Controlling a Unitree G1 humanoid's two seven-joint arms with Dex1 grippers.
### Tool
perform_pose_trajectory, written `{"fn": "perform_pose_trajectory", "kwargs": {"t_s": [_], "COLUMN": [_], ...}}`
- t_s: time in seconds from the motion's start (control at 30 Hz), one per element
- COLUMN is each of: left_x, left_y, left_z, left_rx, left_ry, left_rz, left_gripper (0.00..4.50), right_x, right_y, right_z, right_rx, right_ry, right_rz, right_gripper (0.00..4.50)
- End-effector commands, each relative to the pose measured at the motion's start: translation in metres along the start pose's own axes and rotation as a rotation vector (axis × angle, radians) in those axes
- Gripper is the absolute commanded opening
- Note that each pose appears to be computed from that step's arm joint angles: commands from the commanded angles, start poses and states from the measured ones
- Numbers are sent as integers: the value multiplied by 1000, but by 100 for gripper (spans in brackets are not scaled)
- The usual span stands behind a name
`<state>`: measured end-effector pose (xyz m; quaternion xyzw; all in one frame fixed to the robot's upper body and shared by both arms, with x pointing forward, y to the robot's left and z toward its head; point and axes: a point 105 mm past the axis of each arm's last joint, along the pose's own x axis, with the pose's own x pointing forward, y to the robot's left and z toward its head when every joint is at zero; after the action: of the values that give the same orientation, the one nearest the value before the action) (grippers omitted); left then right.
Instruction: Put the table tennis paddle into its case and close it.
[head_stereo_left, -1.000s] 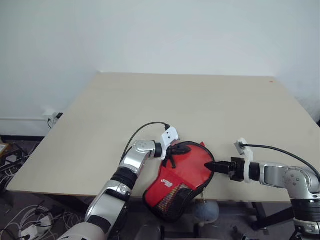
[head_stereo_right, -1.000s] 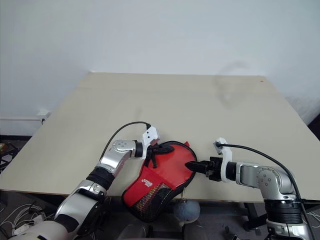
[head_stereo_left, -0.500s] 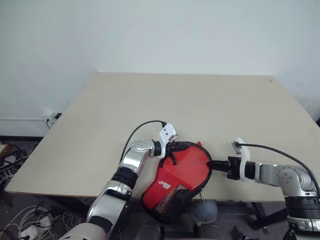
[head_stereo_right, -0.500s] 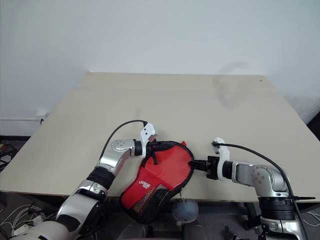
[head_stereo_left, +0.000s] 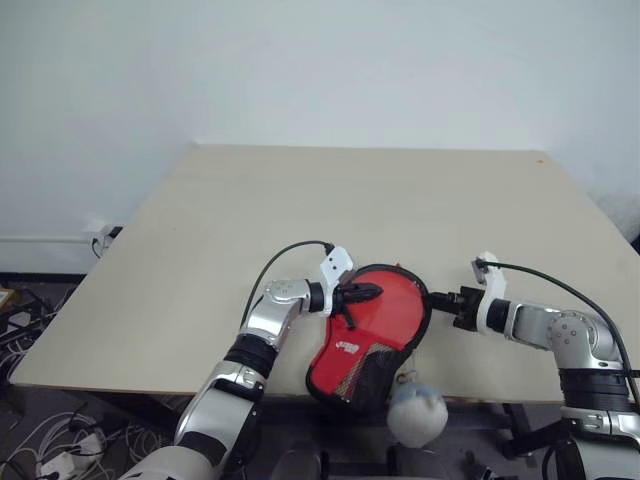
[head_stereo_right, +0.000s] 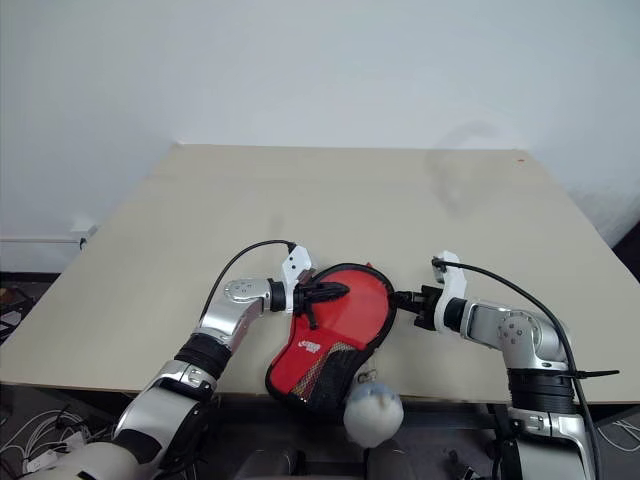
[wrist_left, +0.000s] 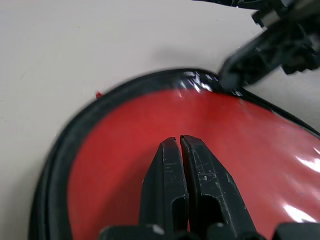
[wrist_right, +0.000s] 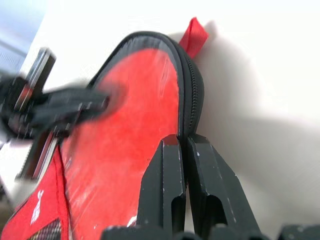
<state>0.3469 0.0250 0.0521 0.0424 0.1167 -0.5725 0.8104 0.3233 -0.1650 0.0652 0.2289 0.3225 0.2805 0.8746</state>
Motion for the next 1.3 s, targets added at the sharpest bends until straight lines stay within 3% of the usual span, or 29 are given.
{"fn": "perform_pose_trajectory", "kwargs": {"t_s": [0.03,0.4,0.9,1.1,1.3], "left_x": [-1,1,1,2,0], "left_y": [4,4,1,0,-4], "left_z": [15,16,14,14,22], "left_rx": [25,25,23,23,-2], "left_ry": [-43,-43,-43,-42,-76], "left_rz": [11,8,3,-2,-47], "left_gripper": [0,0,0,0,0], "right_x": [-6,5,9,10,-4], "right_y": [-1,-29,-44,-42,-37], "right_z": [36,50,62,46,47], "right_rx": [-51,10,33,-144,-341], "right_ry": [-136,-200,-256,-157,-142], "right_rz": [-34,-154,-216,-239,-243], "right_gripper": [3,3,3,3,3]}}
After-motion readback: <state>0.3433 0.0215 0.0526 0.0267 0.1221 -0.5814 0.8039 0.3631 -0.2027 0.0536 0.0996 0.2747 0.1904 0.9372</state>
